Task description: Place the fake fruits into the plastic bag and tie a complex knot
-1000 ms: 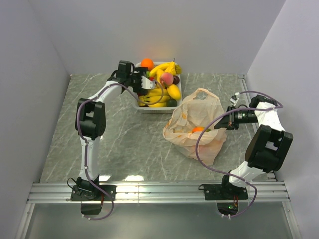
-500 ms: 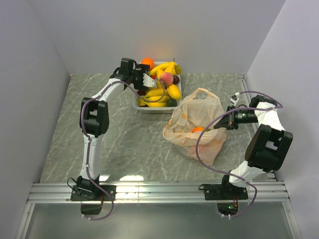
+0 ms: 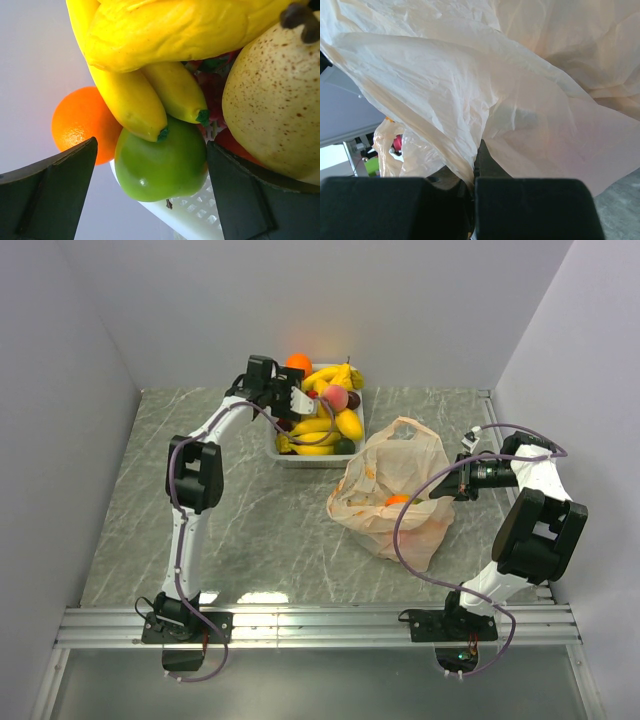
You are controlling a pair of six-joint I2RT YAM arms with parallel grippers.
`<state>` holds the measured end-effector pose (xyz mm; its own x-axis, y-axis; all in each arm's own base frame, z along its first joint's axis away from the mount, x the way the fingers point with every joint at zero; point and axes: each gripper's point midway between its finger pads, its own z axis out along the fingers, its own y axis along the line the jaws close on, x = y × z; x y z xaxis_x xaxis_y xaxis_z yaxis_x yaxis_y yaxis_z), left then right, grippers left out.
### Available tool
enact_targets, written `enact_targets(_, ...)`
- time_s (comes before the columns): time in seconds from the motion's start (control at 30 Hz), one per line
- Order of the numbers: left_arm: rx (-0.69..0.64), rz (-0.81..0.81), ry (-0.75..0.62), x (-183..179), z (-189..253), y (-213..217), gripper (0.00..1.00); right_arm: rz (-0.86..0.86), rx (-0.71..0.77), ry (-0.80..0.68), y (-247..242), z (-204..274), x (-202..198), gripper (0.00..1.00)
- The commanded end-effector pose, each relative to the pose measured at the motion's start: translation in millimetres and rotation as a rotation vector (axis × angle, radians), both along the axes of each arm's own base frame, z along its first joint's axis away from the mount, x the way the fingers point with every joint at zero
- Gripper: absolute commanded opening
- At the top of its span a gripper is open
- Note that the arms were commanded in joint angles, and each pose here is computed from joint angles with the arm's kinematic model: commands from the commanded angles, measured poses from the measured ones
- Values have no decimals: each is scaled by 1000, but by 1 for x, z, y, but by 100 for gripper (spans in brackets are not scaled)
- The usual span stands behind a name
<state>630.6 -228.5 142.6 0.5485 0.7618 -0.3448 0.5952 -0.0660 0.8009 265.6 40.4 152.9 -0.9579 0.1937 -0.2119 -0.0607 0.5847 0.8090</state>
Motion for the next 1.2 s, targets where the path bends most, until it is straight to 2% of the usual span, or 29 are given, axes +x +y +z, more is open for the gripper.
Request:
enact_targets(0.0,64,16,17,3,-18,11,94,-14,7,-37,-4,9,9,0)
enact_targets(0.03,70,12,16,2,-18,10,93,-13,7,-38,-4,9,9,0)
enact_targets(0.13,87,-8,10,-2,-16,9,76,-12,4,-41,-4,9,9,0)
enact_targets(0.17,83,-13,-5,-4,-11,9,66,-12,7,-37,-4,9,9,0)
enact_targets(0.2,77,-21,-9,-6,-9,7,62,-12,6,-40,-4,9,9,0)
enact_targets(0.57,68,-75,-49,-25,24,4,44,-13,13,-43,-4,8,9,0)
enact_targets(0.7,60,-98,-51,-34,35,3,41,-14,15,-42,-3,8,9,0)
enact_targets(0.93,37,-115,-61,-49,53,2,38,-12,21,-44,-3,7,9,0)
enact_targets(1.03,11,-122,-62,-56,63,1,42,-14,22,-46,-3,7,9,0)
enact_targets(1.13,-119,-102,-49,-62,93,-7,59,-16,20,-49,-3,8,9,0)
enact_targets(1.17,-155,-97,-33,-65,101,-9,71,-12,18,-50,-3,8,9,0)
